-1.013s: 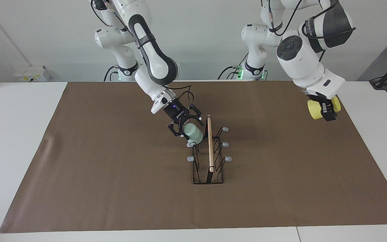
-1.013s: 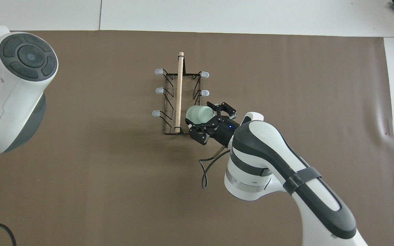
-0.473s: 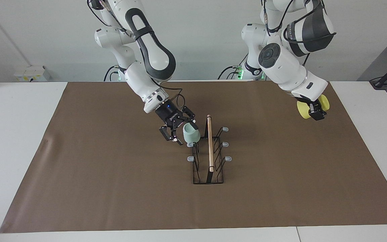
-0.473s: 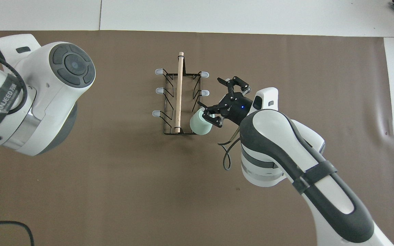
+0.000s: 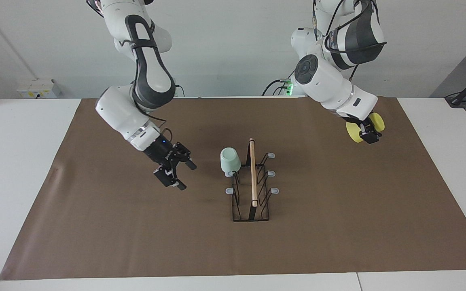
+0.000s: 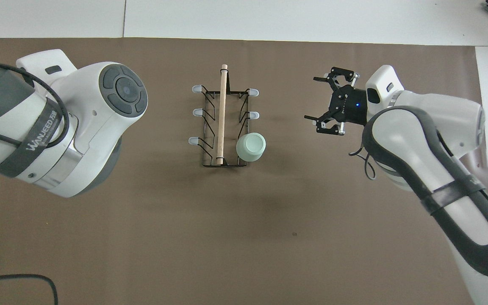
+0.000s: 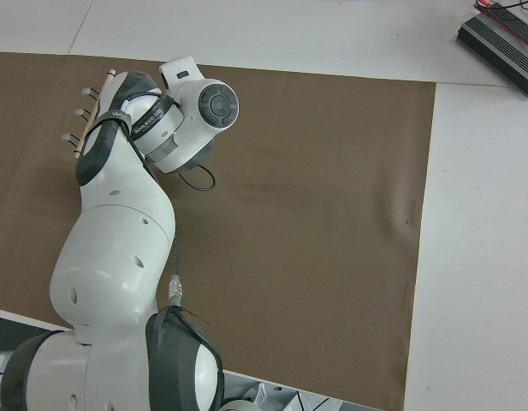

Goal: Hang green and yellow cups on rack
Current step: 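Open the right gripper and withdraw it from the green cup, then carry the yellow cup with the left gripper onto a rack peg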

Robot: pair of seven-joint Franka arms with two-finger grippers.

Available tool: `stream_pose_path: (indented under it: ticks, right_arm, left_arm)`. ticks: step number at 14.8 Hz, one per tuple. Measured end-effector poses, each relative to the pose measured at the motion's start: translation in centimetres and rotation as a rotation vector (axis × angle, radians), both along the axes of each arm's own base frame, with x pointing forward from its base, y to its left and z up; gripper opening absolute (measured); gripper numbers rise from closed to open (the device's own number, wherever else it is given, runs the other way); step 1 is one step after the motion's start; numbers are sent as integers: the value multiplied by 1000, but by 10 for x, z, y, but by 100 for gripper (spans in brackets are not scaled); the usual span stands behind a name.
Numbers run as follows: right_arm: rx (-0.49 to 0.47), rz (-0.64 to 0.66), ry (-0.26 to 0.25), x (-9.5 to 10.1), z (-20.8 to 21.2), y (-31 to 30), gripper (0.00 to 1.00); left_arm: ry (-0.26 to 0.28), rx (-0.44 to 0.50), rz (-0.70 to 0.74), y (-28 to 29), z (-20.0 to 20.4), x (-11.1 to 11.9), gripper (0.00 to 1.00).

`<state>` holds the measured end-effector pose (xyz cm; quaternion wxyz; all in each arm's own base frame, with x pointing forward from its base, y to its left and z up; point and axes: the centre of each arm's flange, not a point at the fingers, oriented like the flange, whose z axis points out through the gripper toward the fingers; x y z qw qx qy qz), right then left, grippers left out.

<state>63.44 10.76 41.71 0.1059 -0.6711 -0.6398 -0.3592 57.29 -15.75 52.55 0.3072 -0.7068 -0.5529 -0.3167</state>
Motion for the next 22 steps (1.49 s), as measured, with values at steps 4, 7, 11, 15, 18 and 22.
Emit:
stream_pose_path:
  ticks: [4,7,11,15,18,22]
  right_arm:
    - [-153,119,80,11,34,-67,100]
    - [-284,149,169,5,54,-78,100]
    - [-400,22,311,-24,112,-62,100]
    - [-375,-213,486,-55,146,-54,100]
    - [-342,-458,673,-76,158,-52,100]
    - [-319,-766,862,-111,186,-36,100]
  left_arm:
    - [13,38,22,-28,-17,-11,62]
    - [-14,84,49,-73,-47,-26,62]
    - [-77,119,103,-132,-53,-28,62]
    - [-90,112,129,-178,-79,-24,62]
    - [-95,116,101,-202,-88,-33,62]
    - [-88,112,63,-224,-96,-46,62]
